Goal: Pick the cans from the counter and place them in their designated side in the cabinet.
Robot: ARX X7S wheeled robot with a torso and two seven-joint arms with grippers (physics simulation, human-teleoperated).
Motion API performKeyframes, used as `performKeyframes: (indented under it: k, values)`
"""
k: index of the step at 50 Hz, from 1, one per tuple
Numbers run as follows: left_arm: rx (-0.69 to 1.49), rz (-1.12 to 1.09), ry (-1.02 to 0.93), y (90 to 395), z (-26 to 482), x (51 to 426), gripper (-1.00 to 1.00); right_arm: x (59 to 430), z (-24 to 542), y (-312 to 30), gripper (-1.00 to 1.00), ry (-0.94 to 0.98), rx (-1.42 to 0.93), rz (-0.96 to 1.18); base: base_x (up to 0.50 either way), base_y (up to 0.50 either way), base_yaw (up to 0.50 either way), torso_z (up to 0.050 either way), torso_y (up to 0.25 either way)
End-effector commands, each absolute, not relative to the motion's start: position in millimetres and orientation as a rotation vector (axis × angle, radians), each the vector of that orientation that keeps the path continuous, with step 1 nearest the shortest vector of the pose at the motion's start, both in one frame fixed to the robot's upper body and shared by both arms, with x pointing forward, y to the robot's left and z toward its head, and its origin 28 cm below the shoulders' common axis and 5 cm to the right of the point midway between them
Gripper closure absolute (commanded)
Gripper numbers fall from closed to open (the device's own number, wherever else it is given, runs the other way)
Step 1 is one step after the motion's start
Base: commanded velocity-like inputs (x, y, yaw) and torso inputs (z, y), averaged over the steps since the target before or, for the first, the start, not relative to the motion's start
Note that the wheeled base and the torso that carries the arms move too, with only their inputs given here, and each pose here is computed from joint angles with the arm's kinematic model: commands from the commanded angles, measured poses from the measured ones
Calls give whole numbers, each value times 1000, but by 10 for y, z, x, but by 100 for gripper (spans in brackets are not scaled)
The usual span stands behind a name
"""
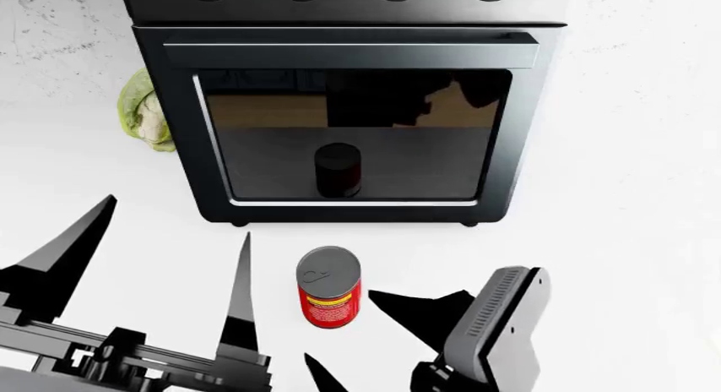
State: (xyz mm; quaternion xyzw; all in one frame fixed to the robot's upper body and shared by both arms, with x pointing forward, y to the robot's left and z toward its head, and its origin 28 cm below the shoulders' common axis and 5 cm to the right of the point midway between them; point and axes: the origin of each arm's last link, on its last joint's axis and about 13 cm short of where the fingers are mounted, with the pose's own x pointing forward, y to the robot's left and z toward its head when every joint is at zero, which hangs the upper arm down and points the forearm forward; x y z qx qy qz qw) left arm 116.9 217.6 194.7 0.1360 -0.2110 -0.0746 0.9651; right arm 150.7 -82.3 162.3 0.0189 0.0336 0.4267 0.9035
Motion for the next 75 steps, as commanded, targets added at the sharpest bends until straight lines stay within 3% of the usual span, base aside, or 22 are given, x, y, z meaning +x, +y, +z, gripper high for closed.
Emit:
performKeyframes:
  k: [1,26,75]
  values:
    - [272,-150,-426,2178,1928,1158,-100,1584,1632,-758,-100,59,40,886,0,0,0,0,0]
    - [271,-146,-426,2183,1923,1154,-100,1861,1563,-813,-100,63,29,794,0,0,0,0,0]
    - [264,-148,-436,2184,1951,1163,-100,2032,1204,-679,-100,171,10,797,0,0,0,0,0]
